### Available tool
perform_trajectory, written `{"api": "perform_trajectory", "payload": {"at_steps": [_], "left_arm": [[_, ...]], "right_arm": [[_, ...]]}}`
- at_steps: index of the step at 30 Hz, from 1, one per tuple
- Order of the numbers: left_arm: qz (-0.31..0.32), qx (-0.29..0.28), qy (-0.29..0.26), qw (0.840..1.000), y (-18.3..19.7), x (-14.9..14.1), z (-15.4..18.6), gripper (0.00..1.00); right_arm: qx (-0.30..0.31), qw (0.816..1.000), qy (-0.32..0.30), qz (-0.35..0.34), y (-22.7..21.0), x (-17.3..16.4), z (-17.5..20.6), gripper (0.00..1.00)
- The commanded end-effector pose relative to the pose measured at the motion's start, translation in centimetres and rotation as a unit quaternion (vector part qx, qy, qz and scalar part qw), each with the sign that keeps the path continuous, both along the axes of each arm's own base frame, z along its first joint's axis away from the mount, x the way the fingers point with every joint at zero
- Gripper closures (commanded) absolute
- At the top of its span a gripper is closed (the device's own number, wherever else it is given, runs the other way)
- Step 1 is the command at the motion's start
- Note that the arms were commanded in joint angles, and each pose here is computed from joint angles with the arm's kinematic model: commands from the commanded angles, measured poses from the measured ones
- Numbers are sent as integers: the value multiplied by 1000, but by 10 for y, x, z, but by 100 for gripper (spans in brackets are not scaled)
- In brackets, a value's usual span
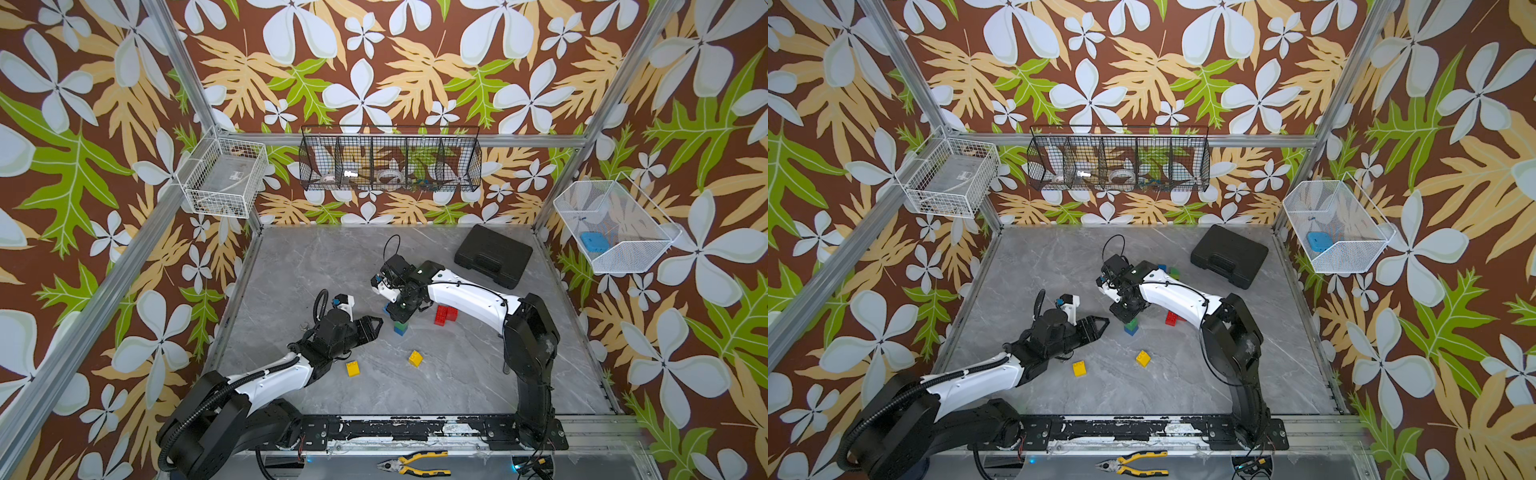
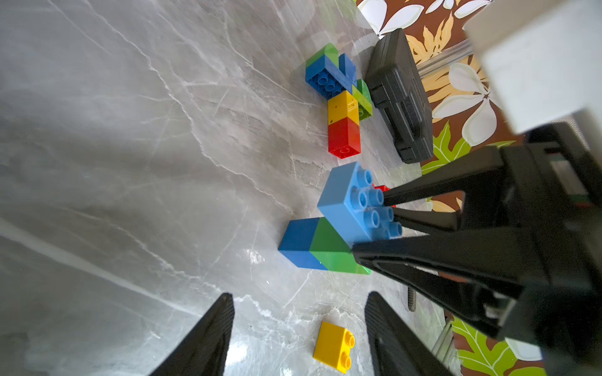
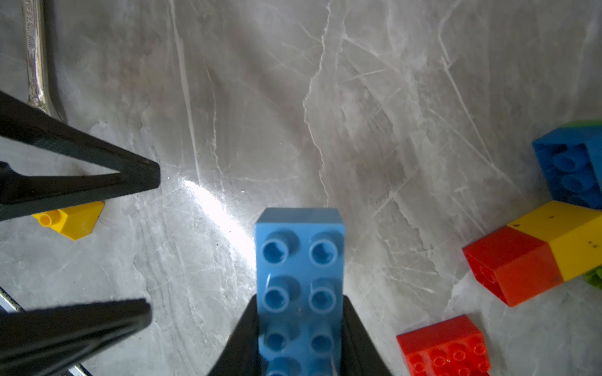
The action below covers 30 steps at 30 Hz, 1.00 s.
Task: Assemble a fork with lego
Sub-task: Assemble the lego brick with the lego brick.
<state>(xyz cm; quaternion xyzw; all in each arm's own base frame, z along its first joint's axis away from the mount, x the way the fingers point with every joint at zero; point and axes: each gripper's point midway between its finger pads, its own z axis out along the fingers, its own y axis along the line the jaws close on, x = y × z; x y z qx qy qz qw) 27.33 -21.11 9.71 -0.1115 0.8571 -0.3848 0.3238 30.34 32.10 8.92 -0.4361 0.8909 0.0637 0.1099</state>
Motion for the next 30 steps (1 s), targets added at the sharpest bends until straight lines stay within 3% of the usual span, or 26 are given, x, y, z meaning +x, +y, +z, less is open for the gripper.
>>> {"api": "perform_trajectory", "payload": {"at_steps": [1,8,21,30], "left_arm": [[-2,2,-13,1000,-1,3,4,34],[-2,2,-13,1000,-2,3,4,34],[-6,4,-15,1000,-3,5,7,34],[-9,5,-15,1000,-5,6,8,34]], "right_arm": [[-56,996,63,-27,-26,-22,-20,100],[-55,994,62,-77,-28,-20,-19,100],[-83,995,44,22,-31,-31,-23,100],[-64,994,64,-64,-39,-31,-22,100]]}}
